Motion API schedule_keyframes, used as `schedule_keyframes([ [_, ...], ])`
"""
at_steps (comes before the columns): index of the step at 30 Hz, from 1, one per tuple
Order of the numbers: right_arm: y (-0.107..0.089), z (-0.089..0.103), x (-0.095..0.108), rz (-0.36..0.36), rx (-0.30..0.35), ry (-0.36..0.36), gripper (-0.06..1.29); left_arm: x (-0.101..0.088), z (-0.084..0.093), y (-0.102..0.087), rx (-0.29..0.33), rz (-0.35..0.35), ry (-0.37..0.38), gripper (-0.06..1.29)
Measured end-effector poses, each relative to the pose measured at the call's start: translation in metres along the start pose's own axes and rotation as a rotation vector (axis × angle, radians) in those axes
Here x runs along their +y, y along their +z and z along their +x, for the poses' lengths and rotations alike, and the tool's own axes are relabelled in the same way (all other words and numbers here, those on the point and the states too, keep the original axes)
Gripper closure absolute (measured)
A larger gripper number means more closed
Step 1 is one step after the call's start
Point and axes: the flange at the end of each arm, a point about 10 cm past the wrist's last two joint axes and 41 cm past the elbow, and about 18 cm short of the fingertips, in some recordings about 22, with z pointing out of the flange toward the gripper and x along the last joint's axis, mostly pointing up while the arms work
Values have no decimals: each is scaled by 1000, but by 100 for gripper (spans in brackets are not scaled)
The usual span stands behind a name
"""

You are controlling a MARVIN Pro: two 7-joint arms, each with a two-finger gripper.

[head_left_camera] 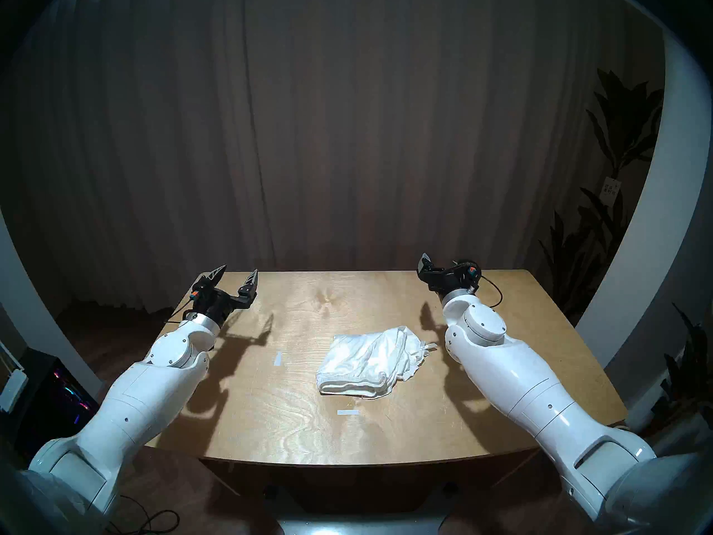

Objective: Fold the pants in half lengthwise, then in half again, and set them down flat

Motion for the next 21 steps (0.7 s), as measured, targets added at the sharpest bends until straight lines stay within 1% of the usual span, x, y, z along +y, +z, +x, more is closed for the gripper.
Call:
schedule_keyframes([
  [3, 3, 5, 2, 43, -37, 2, 0, 2, 0, 2, 7, -3, -3, 1],
  [6, 4, 7, 6, 66, -54, -15, 0, 3, -1, 3, 12, -6, 4, 1],
  [10, 5, 7, 12, 98, -64, -69, 0, 6, -3, 5, 18, -2, 17, 1],
  [15, 4, 5, 18, 130, -58, -115, 0, 9, -5, 7, 27, 5, 29, 1],
  [21, 3, 9, 24, 144, -39, -133, 0, 12, -5, 8, 29, 17, 41, 1],
])
